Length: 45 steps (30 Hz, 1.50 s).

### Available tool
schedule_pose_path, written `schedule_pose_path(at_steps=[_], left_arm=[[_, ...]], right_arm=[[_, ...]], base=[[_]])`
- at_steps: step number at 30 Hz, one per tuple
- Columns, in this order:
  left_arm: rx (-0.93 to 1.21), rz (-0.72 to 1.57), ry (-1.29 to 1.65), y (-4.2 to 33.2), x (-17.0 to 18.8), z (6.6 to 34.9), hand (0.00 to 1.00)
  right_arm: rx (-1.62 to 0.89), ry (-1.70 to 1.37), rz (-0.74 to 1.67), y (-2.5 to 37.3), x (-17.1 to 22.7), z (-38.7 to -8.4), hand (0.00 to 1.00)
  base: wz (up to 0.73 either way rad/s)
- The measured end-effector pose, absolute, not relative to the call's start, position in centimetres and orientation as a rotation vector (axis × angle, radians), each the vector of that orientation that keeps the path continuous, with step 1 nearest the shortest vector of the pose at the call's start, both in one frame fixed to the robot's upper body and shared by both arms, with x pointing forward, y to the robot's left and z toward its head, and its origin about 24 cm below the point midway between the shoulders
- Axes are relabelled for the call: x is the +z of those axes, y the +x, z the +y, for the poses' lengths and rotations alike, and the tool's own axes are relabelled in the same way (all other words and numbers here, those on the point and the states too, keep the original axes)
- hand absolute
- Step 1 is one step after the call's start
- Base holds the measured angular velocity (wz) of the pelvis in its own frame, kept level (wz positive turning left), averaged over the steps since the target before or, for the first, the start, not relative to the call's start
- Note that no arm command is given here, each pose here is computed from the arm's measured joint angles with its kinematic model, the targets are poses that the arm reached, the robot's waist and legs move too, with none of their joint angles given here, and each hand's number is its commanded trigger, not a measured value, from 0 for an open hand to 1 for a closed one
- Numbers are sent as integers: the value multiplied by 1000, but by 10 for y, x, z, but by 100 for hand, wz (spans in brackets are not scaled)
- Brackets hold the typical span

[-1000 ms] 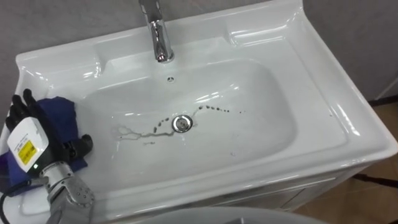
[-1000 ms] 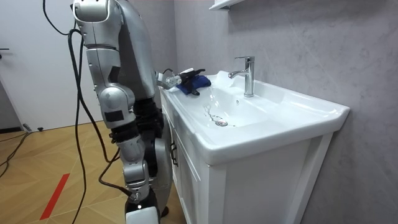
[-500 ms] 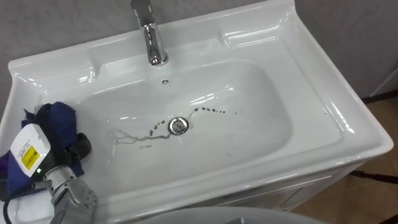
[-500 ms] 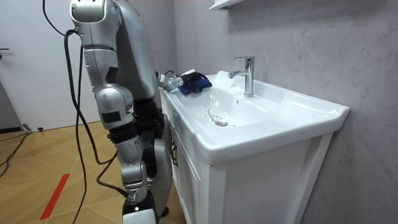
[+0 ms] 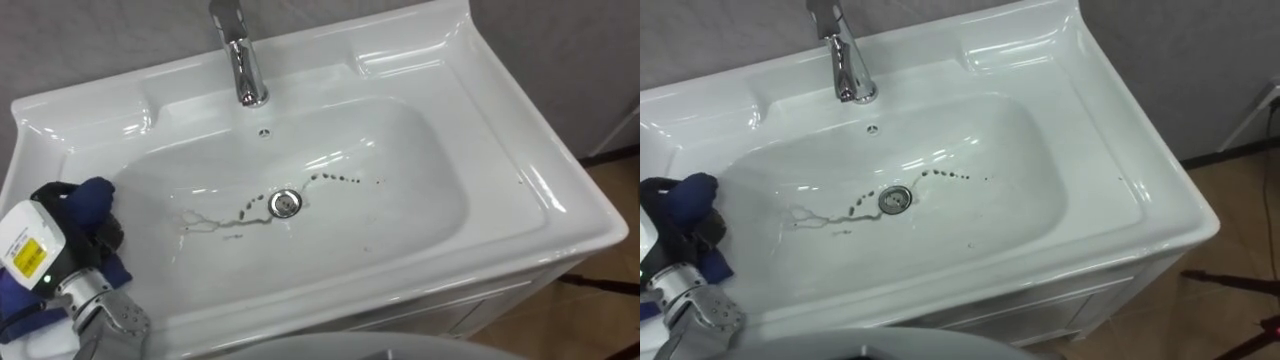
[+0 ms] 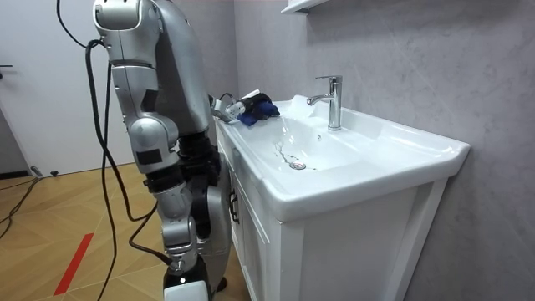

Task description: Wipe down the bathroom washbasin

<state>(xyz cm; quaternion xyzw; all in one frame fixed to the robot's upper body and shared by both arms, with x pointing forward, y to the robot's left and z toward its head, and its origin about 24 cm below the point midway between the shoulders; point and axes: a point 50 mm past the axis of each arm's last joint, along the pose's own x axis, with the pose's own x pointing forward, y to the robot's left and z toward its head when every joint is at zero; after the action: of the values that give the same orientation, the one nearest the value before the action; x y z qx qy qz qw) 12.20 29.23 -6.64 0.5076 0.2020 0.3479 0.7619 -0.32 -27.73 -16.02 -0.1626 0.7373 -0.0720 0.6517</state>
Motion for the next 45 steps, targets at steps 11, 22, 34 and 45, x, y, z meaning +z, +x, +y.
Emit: schedule_pose_path(at_steps=[11,22,34,45], left_arm=[[759,442,1099,122,-67,292,100],[761,420,1080,130,-62,287,100],[711,324,1025,153,-44,269,100],[654,245,963,161,-40,244,100]], right_arm=[[-168,-373,1672,-3,-160,-277,0],[-144,-365,1669,-1,-161,-274,0],[-76,-372,1610,6,-166,-260,0],[-54,-357,1571,9,-168,-253,0]], base=[[0],[4],[14],[3]])
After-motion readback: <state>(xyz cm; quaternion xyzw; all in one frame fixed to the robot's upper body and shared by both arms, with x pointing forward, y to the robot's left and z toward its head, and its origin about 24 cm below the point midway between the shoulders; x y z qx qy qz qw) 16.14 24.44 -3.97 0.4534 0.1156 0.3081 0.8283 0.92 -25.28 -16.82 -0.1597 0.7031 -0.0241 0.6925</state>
